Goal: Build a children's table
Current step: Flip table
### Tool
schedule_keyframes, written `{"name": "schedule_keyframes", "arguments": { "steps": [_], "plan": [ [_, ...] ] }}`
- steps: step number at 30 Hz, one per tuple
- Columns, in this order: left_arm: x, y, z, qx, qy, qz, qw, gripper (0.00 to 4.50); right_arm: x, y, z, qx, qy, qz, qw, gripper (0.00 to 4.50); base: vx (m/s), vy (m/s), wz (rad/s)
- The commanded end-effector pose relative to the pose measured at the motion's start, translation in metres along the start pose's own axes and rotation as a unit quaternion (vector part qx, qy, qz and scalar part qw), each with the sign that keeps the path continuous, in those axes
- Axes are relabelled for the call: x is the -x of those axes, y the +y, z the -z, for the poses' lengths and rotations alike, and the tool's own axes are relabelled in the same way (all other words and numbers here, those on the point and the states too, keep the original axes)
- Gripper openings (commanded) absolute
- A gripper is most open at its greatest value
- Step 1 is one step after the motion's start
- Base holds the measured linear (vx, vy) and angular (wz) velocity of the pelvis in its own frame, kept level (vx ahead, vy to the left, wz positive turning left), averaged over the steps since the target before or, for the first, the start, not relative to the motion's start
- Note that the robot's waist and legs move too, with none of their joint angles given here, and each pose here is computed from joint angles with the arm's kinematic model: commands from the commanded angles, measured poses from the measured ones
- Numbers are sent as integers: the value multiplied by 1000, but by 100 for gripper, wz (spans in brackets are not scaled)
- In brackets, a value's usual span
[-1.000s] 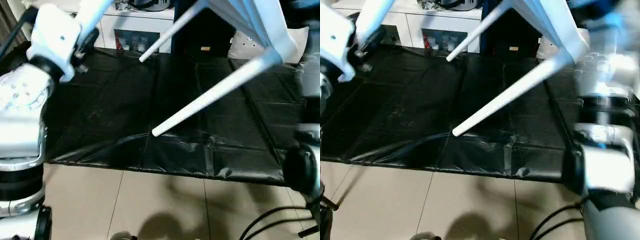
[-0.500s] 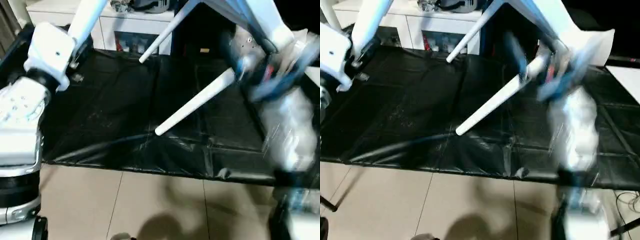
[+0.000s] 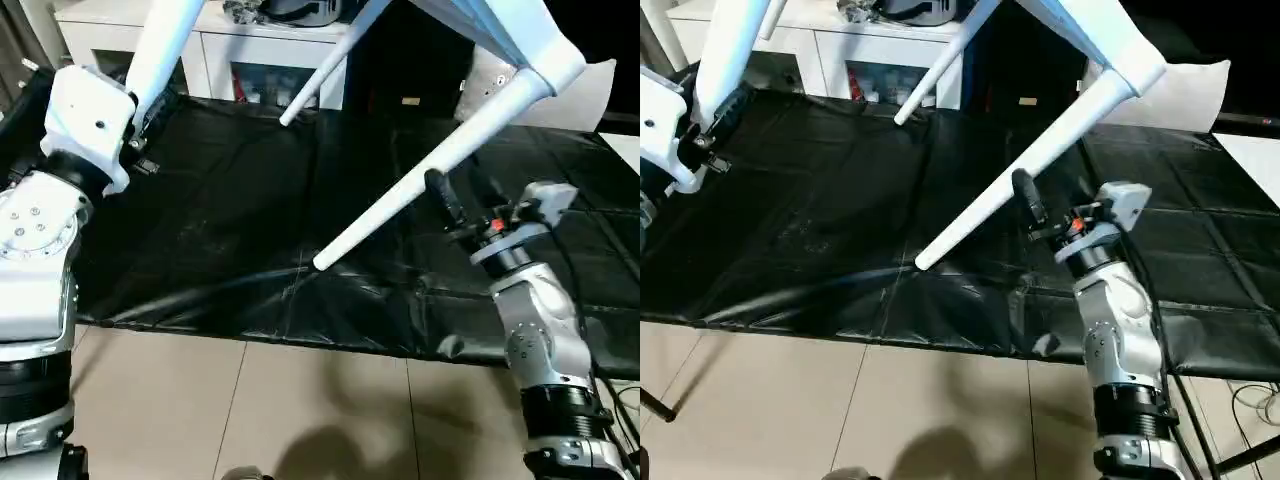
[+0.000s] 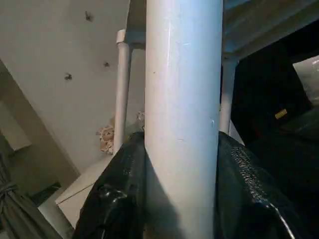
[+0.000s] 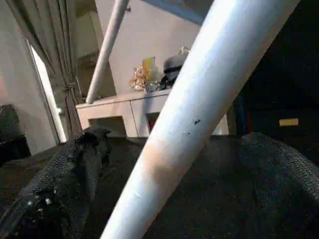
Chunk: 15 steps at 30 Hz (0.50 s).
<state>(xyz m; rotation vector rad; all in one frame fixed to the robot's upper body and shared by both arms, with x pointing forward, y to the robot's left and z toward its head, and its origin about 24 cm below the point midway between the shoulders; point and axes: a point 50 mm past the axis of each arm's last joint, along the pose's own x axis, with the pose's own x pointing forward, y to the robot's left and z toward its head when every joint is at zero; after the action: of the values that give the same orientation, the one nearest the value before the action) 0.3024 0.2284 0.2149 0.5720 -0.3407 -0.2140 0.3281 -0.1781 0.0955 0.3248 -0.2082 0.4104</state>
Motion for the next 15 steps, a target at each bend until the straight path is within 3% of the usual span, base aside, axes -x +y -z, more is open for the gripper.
{"name": "schedule_keyframes", "arguments": {
  "steps": [1,6,10,15],
  "plan": [
    [1,-29,28,29,61,79,995,155,-7,3,-1,-5,3,-8,1000,450,0,0,0],
    [0,-36,29,50,47,96,993,155,-36,2,1,-30,4,-8,999,450,0,0,0],
    [0,-41,29,66,37,105,992,155,-46,4,1,-30,6,-13,999,450,0,0,0],
    [5,-48,37,87,41,114,989,155,-59,20,-16,-41,-25,-107,993,450,0,0,0]
  ]
}}
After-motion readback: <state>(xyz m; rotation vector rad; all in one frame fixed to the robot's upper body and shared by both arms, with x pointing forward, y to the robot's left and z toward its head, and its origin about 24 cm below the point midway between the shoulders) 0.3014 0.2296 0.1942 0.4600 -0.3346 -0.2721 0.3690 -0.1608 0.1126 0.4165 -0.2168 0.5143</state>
